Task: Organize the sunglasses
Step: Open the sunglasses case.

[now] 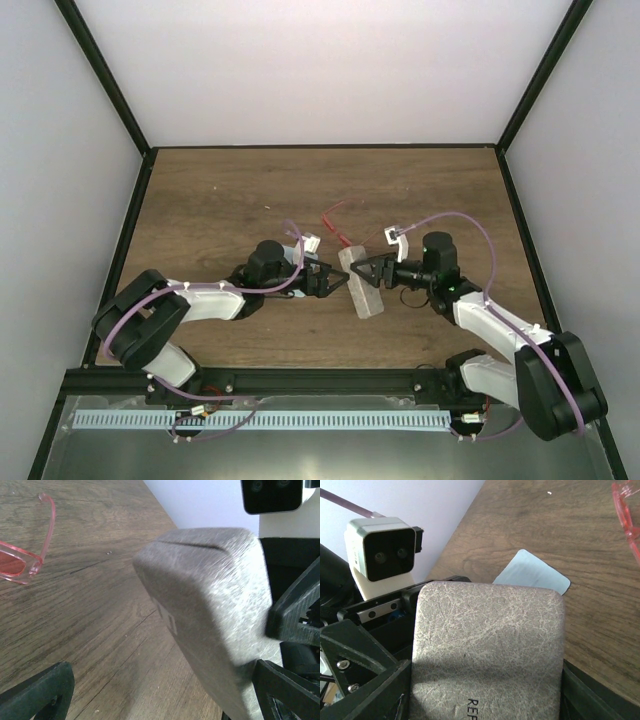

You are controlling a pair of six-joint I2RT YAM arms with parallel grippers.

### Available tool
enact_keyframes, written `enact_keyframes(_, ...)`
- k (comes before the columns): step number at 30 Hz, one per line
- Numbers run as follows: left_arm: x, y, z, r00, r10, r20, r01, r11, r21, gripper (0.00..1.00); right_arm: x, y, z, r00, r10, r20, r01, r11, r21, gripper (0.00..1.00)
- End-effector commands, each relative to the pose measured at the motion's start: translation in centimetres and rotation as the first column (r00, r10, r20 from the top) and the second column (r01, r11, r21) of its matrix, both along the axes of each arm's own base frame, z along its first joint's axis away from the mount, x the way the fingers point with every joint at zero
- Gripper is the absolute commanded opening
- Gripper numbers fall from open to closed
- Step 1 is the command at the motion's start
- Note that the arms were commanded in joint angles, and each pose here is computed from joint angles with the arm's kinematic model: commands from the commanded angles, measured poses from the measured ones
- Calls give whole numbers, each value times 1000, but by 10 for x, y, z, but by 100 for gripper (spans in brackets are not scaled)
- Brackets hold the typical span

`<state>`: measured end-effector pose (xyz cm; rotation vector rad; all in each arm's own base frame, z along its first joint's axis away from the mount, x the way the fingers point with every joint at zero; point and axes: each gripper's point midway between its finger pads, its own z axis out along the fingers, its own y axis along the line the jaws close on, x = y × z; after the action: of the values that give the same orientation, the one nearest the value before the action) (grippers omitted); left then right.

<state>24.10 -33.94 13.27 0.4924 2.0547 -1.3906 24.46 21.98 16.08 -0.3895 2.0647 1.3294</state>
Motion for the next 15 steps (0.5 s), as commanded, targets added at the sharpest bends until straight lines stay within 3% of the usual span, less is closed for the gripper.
enact_keyframes(1,3,-9,17,999,-8,47,10,999,-47,100,-4,11,10,998,49,34,-49,999,20,58)
enact_keyframes(15,4,-13,3,1000,-16,18,16,1000,-13,100,-6,10,18,997,48,54,-50,998,34,58)
